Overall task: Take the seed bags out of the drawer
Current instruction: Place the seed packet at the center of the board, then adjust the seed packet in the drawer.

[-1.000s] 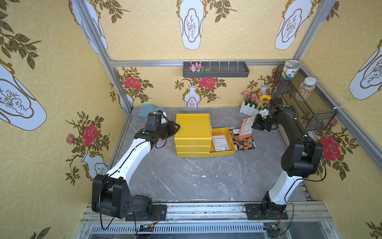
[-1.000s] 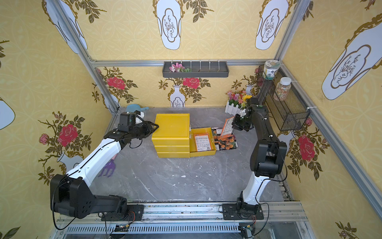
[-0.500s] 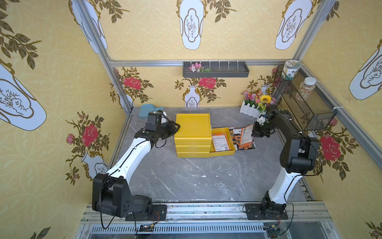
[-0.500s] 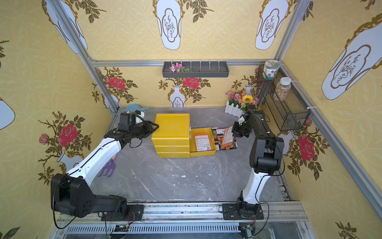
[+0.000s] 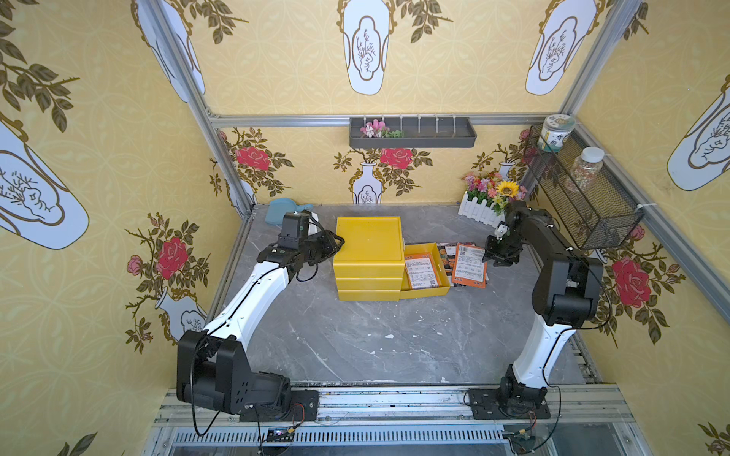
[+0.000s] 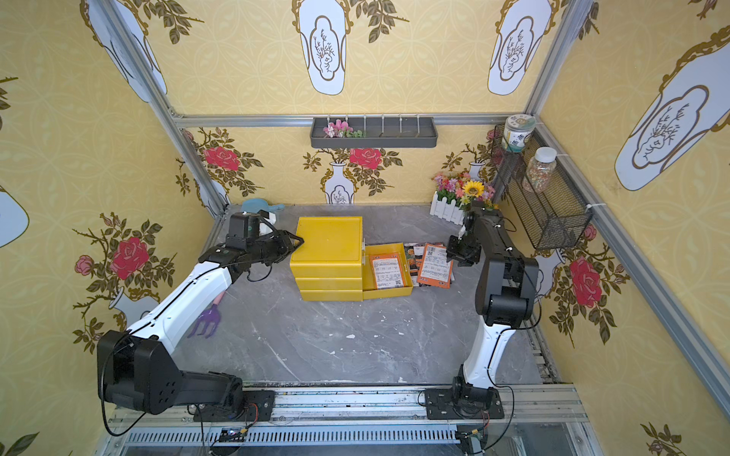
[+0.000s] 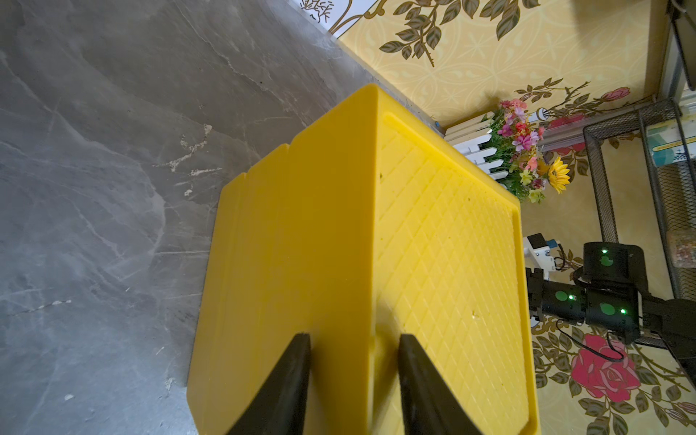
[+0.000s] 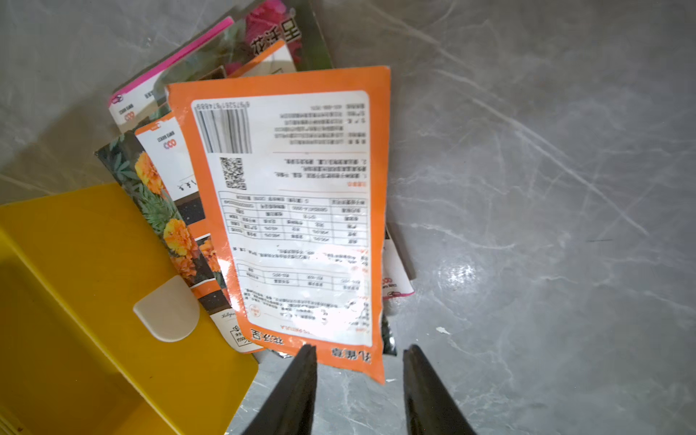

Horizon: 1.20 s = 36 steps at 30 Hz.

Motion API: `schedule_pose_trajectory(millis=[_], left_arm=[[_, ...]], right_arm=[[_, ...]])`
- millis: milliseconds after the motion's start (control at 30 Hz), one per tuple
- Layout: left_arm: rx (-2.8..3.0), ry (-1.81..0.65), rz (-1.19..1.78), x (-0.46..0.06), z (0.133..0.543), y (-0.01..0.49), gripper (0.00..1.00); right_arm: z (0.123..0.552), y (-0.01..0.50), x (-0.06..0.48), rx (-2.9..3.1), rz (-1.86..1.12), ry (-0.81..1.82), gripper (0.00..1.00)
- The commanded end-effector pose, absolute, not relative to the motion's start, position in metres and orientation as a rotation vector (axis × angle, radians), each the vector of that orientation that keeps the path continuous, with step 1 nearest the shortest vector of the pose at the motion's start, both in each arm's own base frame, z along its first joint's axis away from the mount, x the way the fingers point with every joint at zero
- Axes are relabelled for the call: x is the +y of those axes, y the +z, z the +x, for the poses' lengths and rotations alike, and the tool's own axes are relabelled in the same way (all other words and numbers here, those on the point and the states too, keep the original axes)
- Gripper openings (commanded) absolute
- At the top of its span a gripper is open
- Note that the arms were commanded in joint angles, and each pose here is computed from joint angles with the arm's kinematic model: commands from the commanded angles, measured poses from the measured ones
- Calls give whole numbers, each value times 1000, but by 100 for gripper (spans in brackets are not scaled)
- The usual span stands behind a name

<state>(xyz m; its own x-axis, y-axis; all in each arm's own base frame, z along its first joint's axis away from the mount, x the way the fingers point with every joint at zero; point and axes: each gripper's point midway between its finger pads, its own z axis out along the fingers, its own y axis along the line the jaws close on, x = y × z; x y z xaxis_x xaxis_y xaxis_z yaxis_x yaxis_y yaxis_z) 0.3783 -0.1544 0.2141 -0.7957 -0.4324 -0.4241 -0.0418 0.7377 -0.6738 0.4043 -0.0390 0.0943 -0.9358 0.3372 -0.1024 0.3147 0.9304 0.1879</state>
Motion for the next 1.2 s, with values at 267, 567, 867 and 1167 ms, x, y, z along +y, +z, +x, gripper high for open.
schedule_pose_trajectory(millis=[267,567,867,1167], left_arm=[[2507,-843,-395,-149,356,184,42],[2506,-843,-398,-148,355,184,43],[2505,-839,-406,-147,354,183,43],[2508,-835,-415,-146,353,182,42]], right_arm=[[415,123,0,2896,383,226,40],[423,132,73,2892,184,251,22],[417,109,139,2941,38,275,19],[412,78,175,2991,-25,269,19]])
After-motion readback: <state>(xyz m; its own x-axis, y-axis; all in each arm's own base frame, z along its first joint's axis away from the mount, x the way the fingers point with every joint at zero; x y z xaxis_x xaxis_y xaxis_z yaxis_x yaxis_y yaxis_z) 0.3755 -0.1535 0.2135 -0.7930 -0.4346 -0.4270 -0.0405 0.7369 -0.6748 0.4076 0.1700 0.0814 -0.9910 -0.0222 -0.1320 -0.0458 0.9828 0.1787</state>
